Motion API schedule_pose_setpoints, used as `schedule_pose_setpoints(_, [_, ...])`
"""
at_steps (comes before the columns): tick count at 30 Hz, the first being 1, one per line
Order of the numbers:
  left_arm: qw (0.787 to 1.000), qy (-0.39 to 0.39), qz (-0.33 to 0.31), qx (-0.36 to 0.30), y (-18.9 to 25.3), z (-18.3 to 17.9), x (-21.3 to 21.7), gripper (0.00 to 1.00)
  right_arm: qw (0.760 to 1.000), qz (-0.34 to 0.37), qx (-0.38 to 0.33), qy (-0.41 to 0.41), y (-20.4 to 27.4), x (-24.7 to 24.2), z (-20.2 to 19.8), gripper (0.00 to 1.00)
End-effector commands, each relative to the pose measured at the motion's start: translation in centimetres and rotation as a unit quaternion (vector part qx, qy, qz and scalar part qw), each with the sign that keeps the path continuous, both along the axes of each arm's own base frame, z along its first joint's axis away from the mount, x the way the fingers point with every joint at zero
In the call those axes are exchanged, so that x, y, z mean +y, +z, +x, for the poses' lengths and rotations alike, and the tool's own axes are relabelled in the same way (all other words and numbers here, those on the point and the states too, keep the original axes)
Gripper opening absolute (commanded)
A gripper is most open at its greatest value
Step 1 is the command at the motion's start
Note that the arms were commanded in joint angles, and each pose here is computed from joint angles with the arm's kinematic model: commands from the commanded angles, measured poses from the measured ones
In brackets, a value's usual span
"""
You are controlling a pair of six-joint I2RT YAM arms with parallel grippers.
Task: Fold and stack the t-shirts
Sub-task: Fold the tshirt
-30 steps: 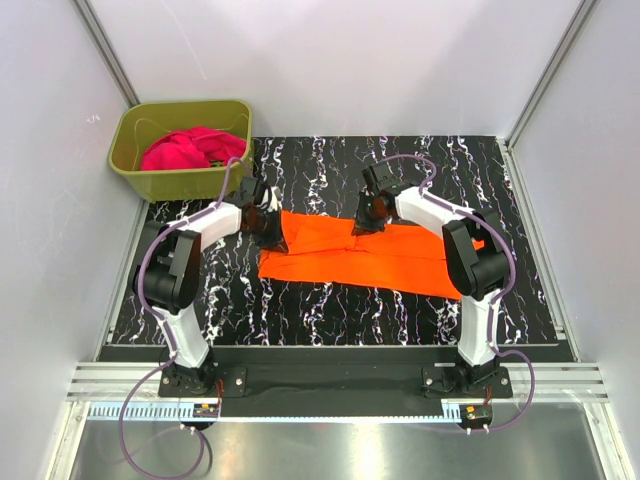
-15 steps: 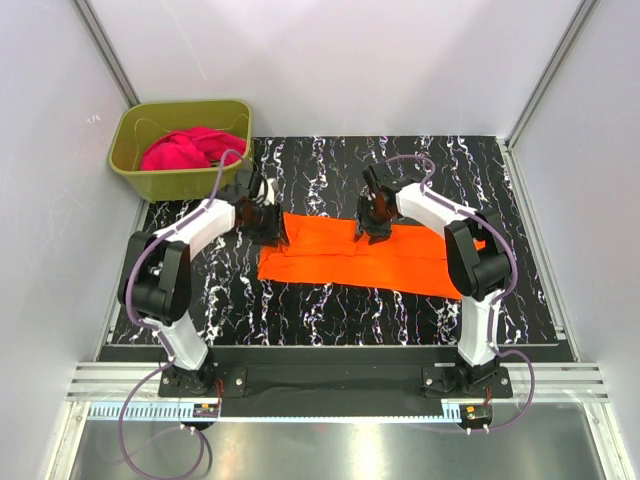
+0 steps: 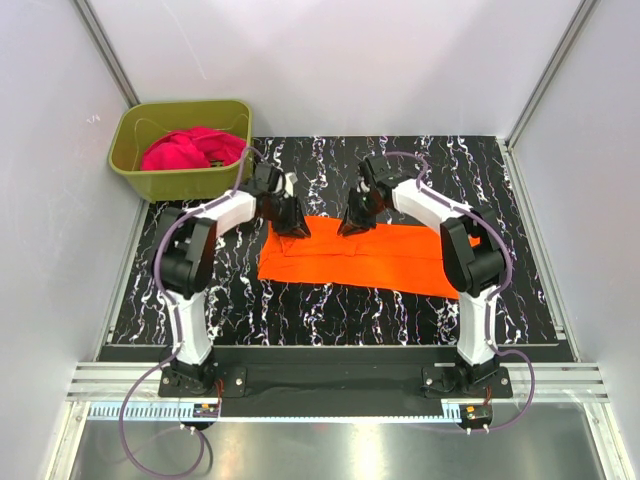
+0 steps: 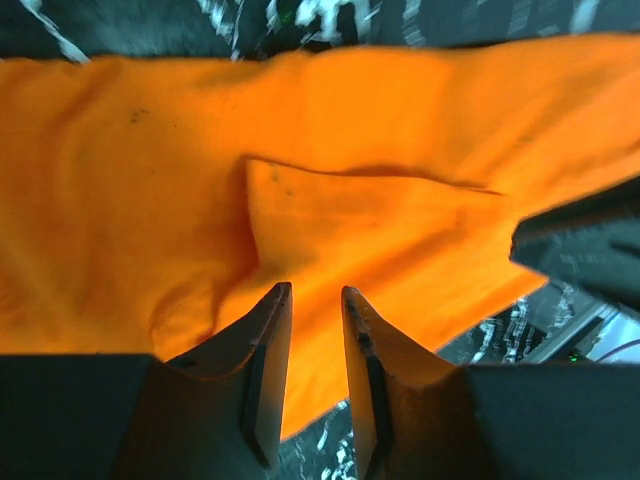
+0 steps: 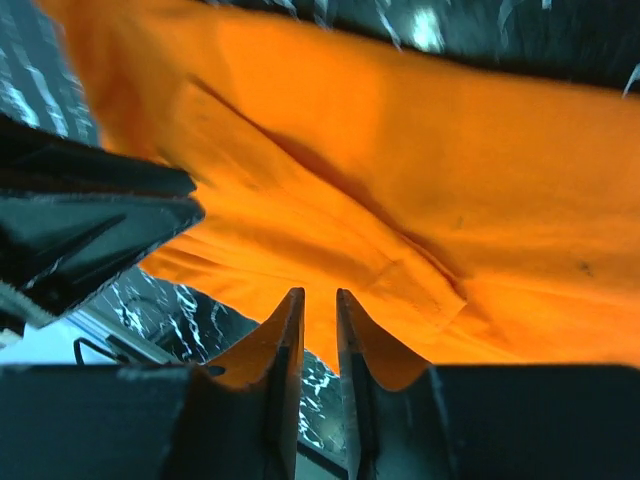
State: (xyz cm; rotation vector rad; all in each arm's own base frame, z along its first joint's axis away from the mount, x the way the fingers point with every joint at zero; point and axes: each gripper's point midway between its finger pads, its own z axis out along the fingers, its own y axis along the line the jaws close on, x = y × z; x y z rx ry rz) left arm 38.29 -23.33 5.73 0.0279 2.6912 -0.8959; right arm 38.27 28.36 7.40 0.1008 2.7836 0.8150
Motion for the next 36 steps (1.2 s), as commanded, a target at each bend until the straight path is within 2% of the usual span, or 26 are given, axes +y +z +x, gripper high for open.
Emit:
schedule_pose_setpoints(1, [1.0,0.01,0.008,-0.014,-1.0,1.4,-0.2,0.31,0.999,0.019,0.036,-0.002,-1.9,0.8,-1.4,0.25])
schedule_pose_setpoints(5, [0.997,0.009,0.074,-0.003,-3.0,1.4,1.8,0.33,0.998,-0.012,0.06,-0.007,-4.7,-1.0,-2.2,0.29])
schedule_pose_setpoints(7, [0.996,0.007,0.09,-0.025,-1.7,2.0,2.4,0.35,0.998,-0.034,0.055,-0.016,-5.1,-2.4,-2.0,0.34])
schedule_pose_setpoints(9, [0.995,0.005,0.095,-0.044,0.2,2.1,2.5,0.43,0.996,-0.071,0.045,-0.012,-3.8,-3.8,-2.0,0.38])
schedule_pose_setpoints(10, [0.993,0.01,0.105,-0.057,1.1,2.3,2.7,0.47,0.996,-0.085,0.033,0.001,-3.1,-4.3,-1.9,0.46])
schedule_pose_setpoints(11, [0.992,0.014,0.101,-0.079,3.4,2.4,2.7,0.53,0.996,-0.09,0.019,0.003,-1.5,-4.6,-1.9,0.5])
schedule_pose_setpoints(13, [0.99,0.022,0.107,-0.085,5.1,1.6,2.7,0.6,0.993,-0.12,0.008,0.004,0.4,-6.0,-2.4,0.63])
schedule_pose_setpoints(14, [0.989,0.029,0.103,-0.103,7.3,1.1,2.8,0.69,0.992,-0.124,-0.009,0.001,2.1,-6.6,-2.7,0.69])
schedule_pose_setpoints(17, [0.987,0.069,0.105,-0.099,8.3,-0.7,2.5,0.73,0.986,-0.162,-0.022,-0.017,3.8,-8.8,-4.1,0.86])
schedule_pose_setpoints(19, [0.984,0.132,0.098,-0.075,8.5,-2.2,2.4,0.77,0.98,-0.196,-0.018,-0.03,3.7,-10.6,-5.2,0.92])
schedule_pose_setpoints(20, [0.982,0.152,0.092,-0.065,8.4,-2.7,2.2,0.78,0.979,-0.199,-0.02,-0.032,3.9,-11.2,-6.1,0.98])
schedule_pose_setpoints(23, [0.97,0.232,0.067,-0.011,7.5,-3.8,-0.2,0.82,0.975,-0.216,-0.02,-0.042,3.7,-12.6,-7.5,1.0])
schedule_pose_setpoints(26, [0.957,0.281,0.071,-0.011,7.4,-2.6,-1.2,0.83,0.976,-0.212,-0.016,-0.046,4.0,-13.1,-9.1,1.0])
schedule_pose_setpoints(30, [0.934,0.35,0.048,0.051,5.7,-1.6,-3.4,0.83,0.978,-0.201,-0.018,-0.056,4.7,-13.8,-11.3,1.0])
schedule_pose_setpoints(31, [0.927,0.366,0.063,0.041,5.3,-1.1,-3.1,0.83,0.978,-0.2,-0.019,-0.057,4.7,-14.0,-11.7,1.0])
schedule_pose_setpoints(36, [0.904,0.4,0.125,0.082,0.5,-1.1,-2.8,0.84,0.979,-0.194,-0.02,-0.061,4.7,-14.9,-13.9,1.0])
